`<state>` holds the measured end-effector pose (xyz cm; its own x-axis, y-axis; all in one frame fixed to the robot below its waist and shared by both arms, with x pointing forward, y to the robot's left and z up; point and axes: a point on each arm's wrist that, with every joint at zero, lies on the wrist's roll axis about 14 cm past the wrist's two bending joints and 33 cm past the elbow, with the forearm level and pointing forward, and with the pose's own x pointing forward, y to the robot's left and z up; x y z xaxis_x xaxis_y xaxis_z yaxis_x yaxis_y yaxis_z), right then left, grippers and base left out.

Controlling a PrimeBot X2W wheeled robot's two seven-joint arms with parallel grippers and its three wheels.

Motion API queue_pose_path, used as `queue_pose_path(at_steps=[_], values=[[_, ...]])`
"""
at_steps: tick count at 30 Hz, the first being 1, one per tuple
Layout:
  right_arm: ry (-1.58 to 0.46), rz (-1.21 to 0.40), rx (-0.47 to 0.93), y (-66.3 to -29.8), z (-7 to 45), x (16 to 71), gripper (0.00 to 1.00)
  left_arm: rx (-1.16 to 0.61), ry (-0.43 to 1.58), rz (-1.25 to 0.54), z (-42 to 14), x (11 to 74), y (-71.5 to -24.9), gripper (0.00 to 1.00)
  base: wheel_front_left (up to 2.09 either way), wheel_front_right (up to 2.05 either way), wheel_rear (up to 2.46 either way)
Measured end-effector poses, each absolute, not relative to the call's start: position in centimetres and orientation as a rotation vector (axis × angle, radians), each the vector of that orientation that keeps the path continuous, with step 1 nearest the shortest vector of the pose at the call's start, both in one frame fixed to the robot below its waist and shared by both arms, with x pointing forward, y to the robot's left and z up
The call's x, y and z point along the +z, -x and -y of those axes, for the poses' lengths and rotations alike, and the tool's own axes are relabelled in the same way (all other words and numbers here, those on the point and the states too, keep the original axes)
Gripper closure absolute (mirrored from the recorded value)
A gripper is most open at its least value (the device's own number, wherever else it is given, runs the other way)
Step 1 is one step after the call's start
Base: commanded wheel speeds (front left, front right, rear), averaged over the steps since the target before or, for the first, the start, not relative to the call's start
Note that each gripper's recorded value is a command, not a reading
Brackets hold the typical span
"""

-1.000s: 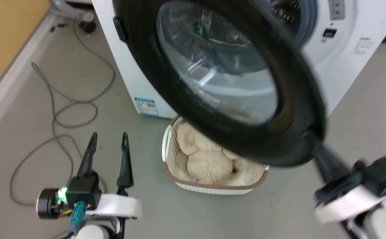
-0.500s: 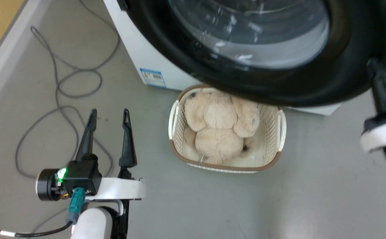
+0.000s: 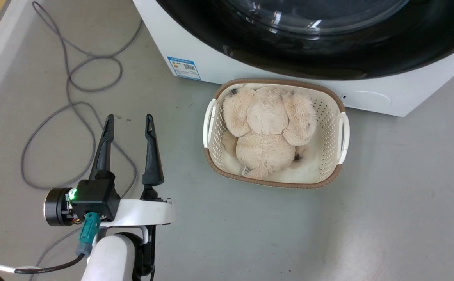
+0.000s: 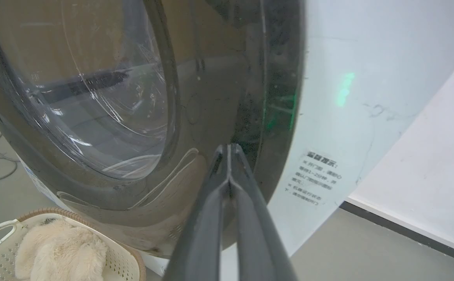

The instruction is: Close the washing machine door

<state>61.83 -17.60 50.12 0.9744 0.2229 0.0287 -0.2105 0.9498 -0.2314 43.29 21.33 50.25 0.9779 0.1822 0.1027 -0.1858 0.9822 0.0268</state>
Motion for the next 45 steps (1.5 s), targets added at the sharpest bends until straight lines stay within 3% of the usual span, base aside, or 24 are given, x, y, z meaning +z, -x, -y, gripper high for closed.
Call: queue_pose_path(at_steps=[8, 13, 23, 32, 33, 34, 35, 45], values=[[0.219, 0.033, 0.183, -62.2, 18.2, 49.9, 1.00, 0.201, -0.038, 0.106, -21.6, 50.4, -43.3, 0.00, 0.00, 0.00, 0.00], [0.165, 0.129, 0.155, -60.9, 18.0, 53.4, 1.00, 0.208, -0.033, 0.126, -21.7, 51.3, -42.9, 0.00, 0.00, 0.00, 0.00], [0.113, 0.506, 0.092, -52.5, 18.4, 65.8, 1.00, 0.189, -0.039, 0.157, -21.3, 52.9, -40.7, 0.00, 0.00, 0.00, 0.00], [0.076, 0.440, 0.100, -45.4, 17.2, 63.0, 1.00, 0.161, -0.048, 0.183, -20.4, 54.0, -38.4, 0.00, 0.00, 0.00, 0.00], [0.075, 0.413, 0.098, -44.8, 17.2, 62.1, 0.92, 0.158, -0.050, 0.185, -20.3, 54.1, -38.1, 0.00, 0.00, 0.00, 0.00], [0.064, 0.385, 0.099, -44.3, 17.2, 61.2, 0.57, 0.155, -0.053, 0.185, -20.2, 54.1, -37.9, 0.00, 0.00, 0.00, 0.00], [0.054, 0.360, 0.100, -43.7, 17.1, 60.3, 0.00, 0.153, -0.056, 0.186, -20.1, 54.1, -37.6, 0.00, 0.00, 0.00, 0.00], [-0.067, 0.232, 0.075, -38.8, 17.9, 55.7, 0.00, 0.125, -0.071, 0.197, -19.4, 54.4, -35.7, 0.00, 0.00, 0.00, 0.00]])
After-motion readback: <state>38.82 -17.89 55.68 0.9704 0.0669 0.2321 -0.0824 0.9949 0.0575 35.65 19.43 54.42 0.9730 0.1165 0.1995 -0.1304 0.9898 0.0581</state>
